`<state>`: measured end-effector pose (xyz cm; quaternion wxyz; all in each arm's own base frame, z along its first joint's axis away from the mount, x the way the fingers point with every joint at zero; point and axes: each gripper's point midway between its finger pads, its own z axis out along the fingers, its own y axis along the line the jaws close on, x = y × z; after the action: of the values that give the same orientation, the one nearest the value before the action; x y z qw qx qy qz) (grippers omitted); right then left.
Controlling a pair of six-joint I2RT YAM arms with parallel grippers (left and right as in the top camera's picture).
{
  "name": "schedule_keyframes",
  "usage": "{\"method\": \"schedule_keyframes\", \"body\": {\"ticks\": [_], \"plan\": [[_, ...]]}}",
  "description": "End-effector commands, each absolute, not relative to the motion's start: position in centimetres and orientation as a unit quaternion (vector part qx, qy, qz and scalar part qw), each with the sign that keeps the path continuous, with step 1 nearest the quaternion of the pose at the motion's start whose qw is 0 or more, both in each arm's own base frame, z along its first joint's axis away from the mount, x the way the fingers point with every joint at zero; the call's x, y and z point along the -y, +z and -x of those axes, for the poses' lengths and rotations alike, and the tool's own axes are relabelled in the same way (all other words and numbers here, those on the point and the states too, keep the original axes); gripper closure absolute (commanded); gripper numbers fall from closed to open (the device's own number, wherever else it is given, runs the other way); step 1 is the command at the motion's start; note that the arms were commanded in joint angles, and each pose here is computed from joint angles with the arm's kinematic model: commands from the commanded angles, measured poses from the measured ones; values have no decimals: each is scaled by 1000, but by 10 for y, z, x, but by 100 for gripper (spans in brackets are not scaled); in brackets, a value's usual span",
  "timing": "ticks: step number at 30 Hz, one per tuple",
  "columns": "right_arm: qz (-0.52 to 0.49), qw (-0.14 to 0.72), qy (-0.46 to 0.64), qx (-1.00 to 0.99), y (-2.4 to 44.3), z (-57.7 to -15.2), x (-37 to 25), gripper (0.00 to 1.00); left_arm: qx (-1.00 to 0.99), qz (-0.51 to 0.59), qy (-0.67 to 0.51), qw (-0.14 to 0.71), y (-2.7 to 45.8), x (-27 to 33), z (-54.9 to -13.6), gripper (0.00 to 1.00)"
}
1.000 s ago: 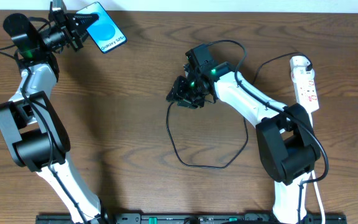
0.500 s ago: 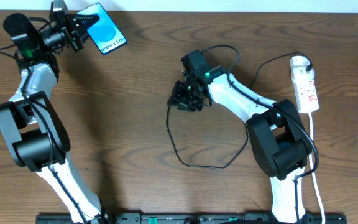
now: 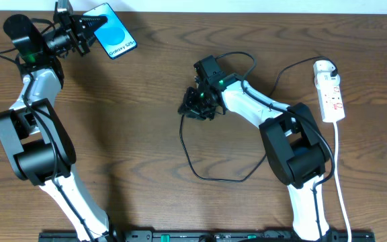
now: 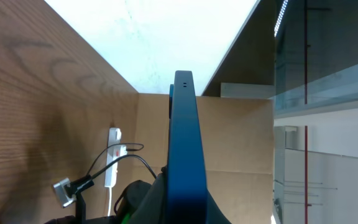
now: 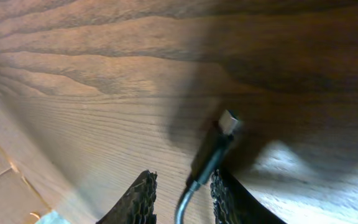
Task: Plug charger to phone and switch on socket
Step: 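Move the right gripper down to the black cable's connector end, then grasp the cable connector with the right gripper and lift it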
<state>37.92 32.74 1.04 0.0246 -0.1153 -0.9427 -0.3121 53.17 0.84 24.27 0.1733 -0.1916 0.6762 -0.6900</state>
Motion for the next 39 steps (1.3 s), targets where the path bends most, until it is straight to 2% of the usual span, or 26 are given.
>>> {"method": "schedule_keyframes", "body": {"ticks": [1,7,11,12,18,21,24,28,39], "plan": [[131,54,-309,941,-14,-374,-331,73,-682,157,-688,193,265,-5,-525,93],[132,59,-308,940,-20,-373,-331,80,-682,157,-688,192,265,-4,-525,93],[119,50,-312,941,-19,-376,-330,98,-682,157,-688,192,265,-4,-525,93],[112,47,-313,942,-19,-378,-329,99,-682,157,-688,192,265,-4,-525,93],[-45,-13,-392,919,3,-393,-339,99,-686,141,-685,202,265,-3,-523,92],[-79,-15,-428,900,16,-395,-335,99,-688,135,-685,200,264,-2,-522,93],[-135,-17,-502,854,50,-394,-334,99,-688,133,-685,198,264,0,-521,93],[-175,-33,-546,819,88,-391,-326,99,-694,110,-688,183,263,11,-515,92],[-278,-85,-554,780,180,-351,-320,99,-703,51,-694,147,261,60,-504,93]]}}
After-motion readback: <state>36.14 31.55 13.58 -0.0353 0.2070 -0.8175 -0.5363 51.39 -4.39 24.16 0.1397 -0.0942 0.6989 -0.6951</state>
